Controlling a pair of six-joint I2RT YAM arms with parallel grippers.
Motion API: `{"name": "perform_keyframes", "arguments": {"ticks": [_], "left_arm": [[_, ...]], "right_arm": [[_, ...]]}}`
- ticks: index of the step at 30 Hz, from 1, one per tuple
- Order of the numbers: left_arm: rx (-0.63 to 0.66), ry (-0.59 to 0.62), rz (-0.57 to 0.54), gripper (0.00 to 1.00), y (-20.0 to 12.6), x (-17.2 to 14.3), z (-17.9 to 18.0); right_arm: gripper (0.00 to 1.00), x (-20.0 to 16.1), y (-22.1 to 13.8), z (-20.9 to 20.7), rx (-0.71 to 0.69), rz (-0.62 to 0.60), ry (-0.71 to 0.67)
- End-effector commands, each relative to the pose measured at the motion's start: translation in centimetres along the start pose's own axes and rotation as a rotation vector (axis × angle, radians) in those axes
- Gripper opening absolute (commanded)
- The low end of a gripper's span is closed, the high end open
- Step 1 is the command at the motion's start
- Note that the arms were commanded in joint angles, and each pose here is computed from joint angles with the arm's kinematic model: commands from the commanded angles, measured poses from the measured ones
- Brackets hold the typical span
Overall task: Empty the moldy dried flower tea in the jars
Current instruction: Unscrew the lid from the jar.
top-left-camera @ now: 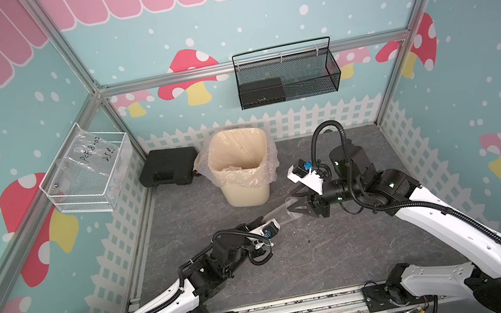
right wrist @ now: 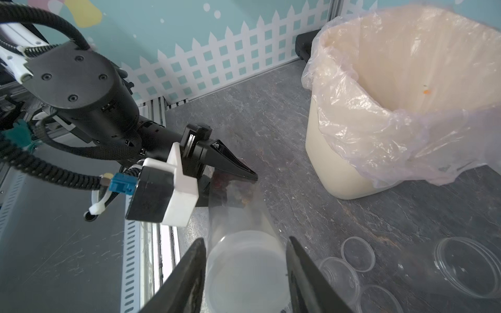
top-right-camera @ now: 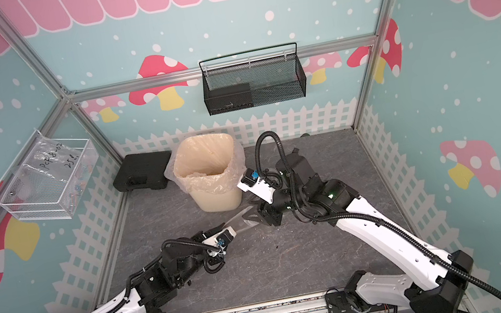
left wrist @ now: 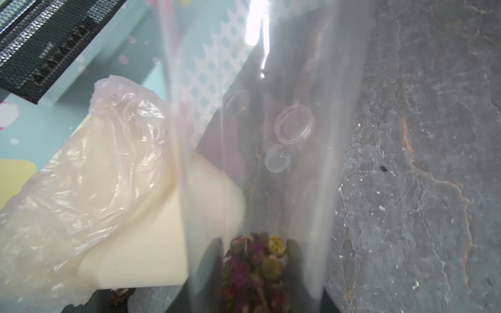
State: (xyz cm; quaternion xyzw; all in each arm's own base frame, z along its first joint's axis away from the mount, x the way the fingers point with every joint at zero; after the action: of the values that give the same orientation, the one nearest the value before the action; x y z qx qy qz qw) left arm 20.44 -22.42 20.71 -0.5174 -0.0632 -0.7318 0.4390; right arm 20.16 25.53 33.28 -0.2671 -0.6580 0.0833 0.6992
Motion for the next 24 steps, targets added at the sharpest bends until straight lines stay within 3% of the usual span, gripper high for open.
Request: {"name": "perform_keyframes", "arguments": {"ticks": [1, 4, 7, 9, 11, 19, 21, 24], "left_arm": [[-0.005, -0.016, -0.085, 0.00, -0.6, 2.4, 0.5], [-0.006, -0.019, -0.090, 0.00, -0.7, 2.5, 0.5], [-0.004, -0.021, -0.093, 0.00, -0.7, 2.5, 0.5], [0.000, -0.029, -0.099, 0.00, -0.8, 2.6, 0.6], [0.001, -0.034, -0.107, 0.00, -0.9, 2.7, 0.7], [-0.006, -0.032, -0.123, 0.00, -1.0, 3.1, 0.7], [-0.014, -0.034, -0.125, 0.00, -0.9, 3.1, 0.5], [-0.023, -0.035, -0.127, 0.00, -0.9, 3.2, 0.4]], "right_arm": [[0.40, -1.0, 0.5, 0.3, 0.039, 0.048, -0.011], [0.43, -1.3, 0.7, 0.1, 0.029, 0.066, -0.014], [0.62, -1.2, 0.4, -0.6, -0.024, 0.073, -0.024], [0.83, -1.1, 0.0, -0.7, -0.048, 0.069, -0.024], [0.90, -1.4, -0.3, -0.9, -0.077, 0.080, -0.012], [0.96, -2.7, 1.2, -0.6, -0.013, 0.112, 0.055], [0.91, -2.3, 1.5, -0.3, 0.026, 0.092, 0.054], [0.75, -2.1, 1.8, 0.1, 0.068, 0.080, 0.054]]}}
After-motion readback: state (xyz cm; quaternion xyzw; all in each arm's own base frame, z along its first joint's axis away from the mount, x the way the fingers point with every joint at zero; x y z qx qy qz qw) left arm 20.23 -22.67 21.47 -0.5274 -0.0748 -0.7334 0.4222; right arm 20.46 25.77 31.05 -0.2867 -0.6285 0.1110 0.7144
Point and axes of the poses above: each gripper's point midway between its finger pads, its own y axis out along the fingers, its own z axis along the line the jaws close on, x = y × z, the point moved 3 cm from there along -y, back along the fingers, and after that the axes turned 8 degrees about -y, right-handed, at the moved point
